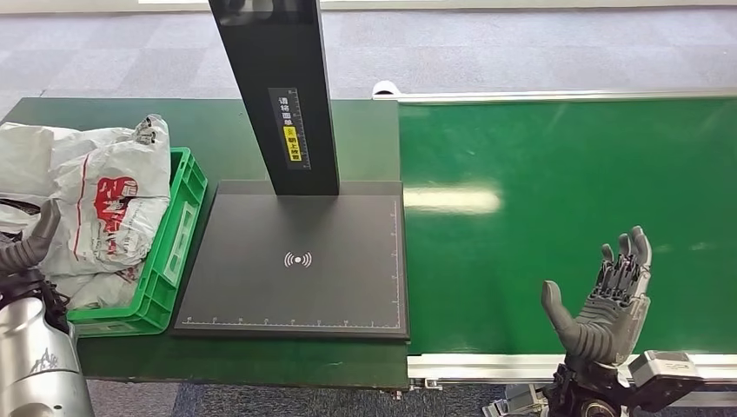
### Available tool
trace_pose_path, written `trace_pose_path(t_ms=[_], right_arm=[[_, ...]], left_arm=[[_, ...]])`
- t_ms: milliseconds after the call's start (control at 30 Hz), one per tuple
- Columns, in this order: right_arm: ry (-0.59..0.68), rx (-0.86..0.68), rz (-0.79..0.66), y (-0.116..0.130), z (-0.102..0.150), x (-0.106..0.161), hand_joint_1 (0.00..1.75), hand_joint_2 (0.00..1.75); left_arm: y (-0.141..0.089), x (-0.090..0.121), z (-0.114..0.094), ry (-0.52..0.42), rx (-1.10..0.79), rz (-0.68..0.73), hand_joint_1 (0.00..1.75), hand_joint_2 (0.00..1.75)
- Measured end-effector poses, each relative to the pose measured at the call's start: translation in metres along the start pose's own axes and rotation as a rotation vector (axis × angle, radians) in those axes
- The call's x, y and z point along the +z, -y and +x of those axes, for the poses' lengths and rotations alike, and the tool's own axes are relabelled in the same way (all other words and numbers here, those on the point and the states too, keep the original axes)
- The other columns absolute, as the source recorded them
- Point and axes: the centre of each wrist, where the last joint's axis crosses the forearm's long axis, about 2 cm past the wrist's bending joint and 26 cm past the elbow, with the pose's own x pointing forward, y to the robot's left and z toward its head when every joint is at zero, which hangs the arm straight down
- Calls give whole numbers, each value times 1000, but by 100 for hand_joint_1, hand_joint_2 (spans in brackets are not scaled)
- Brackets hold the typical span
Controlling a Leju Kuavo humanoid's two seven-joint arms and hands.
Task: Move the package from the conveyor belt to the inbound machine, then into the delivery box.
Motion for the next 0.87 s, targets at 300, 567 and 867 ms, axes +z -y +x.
trace_pose_path(t_ms=[300, 567, 867], right_arm=[[-7, 18, -21, 4, 0, 3, 0, 175], [-8, 33, -36, 6, 1, 5, 0, 175], [-8, 37, -41, 7, 2, 6, 0, 175]], left_arm=[[13, 10, 39, 165, -15, -32, 0, 175], [44, 45, 105, 401, -58, -104, 0, 175], [55, 61, 135, 495, -37, -141, 0, 175]])
